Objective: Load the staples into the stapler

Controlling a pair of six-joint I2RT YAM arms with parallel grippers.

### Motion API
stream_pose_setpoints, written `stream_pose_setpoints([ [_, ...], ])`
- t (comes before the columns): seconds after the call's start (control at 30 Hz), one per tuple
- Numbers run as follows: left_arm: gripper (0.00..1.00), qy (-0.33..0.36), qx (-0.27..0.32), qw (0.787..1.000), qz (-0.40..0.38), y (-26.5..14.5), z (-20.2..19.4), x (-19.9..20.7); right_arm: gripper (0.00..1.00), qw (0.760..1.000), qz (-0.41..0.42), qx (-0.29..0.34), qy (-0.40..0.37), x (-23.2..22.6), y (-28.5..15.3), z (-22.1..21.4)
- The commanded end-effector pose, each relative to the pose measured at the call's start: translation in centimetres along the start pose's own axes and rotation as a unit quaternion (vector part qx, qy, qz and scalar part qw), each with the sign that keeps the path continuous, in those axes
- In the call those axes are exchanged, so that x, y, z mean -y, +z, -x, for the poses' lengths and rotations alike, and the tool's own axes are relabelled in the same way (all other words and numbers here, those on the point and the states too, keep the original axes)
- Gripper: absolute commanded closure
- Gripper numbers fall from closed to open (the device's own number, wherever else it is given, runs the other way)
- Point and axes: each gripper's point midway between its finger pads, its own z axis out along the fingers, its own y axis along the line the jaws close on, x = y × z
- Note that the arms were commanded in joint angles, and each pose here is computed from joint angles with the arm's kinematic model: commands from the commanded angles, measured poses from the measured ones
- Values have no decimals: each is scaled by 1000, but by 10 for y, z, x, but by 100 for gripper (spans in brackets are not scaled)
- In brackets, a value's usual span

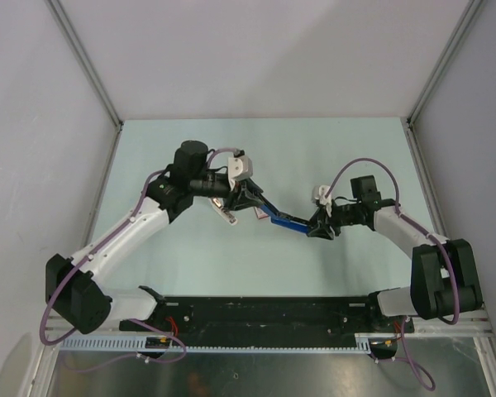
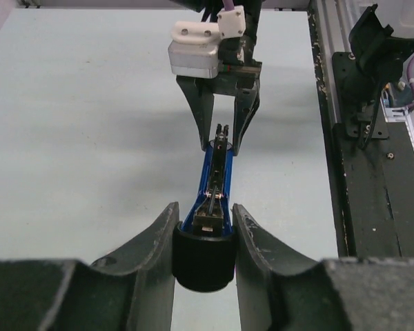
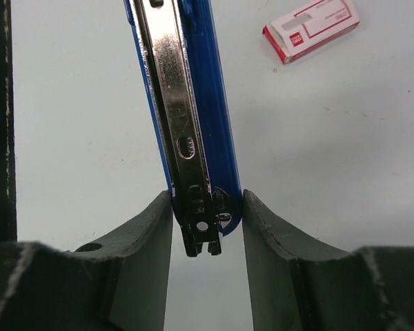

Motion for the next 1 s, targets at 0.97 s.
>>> stream_pose_setpoints([
  [0.97, 100, 28, 119, 986, 110, -33, 65, -12, 76, 996, -9, 82, 19, -8, -18, 44],
])
